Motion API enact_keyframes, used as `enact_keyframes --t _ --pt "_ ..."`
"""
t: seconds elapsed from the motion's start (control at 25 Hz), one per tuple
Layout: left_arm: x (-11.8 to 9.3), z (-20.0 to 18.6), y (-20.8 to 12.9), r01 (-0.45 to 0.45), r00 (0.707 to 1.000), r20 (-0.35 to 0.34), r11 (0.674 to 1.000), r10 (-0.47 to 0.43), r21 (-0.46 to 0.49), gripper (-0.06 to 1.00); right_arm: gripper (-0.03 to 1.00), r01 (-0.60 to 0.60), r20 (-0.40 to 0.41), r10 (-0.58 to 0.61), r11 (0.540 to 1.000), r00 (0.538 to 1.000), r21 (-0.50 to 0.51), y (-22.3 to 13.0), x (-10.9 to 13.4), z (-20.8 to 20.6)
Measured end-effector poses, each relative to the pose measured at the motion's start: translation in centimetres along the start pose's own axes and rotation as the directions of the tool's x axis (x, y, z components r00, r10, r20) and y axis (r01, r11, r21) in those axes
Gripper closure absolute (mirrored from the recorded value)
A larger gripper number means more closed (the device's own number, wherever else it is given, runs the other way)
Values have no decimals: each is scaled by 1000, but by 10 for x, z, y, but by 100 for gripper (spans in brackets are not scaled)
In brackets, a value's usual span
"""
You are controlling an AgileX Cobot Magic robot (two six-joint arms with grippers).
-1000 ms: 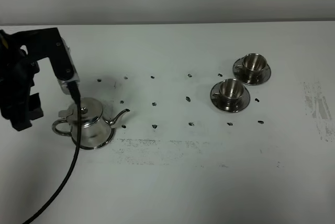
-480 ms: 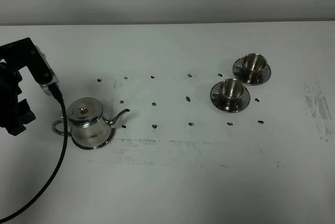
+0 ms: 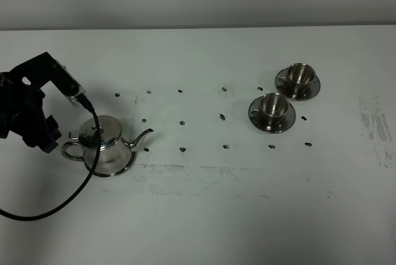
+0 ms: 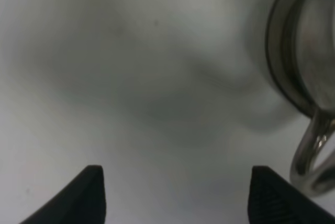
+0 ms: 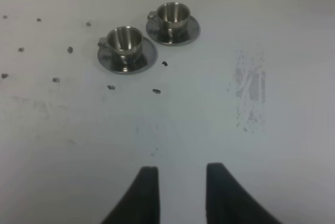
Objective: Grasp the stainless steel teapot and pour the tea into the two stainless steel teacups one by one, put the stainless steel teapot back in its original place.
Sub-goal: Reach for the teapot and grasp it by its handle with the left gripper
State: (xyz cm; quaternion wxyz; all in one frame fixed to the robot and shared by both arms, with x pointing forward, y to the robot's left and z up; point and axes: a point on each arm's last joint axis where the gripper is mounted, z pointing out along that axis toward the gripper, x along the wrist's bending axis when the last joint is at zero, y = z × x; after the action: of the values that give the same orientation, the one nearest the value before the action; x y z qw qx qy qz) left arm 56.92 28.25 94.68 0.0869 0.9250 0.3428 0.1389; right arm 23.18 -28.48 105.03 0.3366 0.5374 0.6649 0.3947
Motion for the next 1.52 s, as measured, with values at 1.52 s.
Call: enact_keyframes --t 1.52 --pt "-24 -13 -2 -122 960 253 992 122 -17 38 73 -2 0 2 1000 1000 0 0 0 0"
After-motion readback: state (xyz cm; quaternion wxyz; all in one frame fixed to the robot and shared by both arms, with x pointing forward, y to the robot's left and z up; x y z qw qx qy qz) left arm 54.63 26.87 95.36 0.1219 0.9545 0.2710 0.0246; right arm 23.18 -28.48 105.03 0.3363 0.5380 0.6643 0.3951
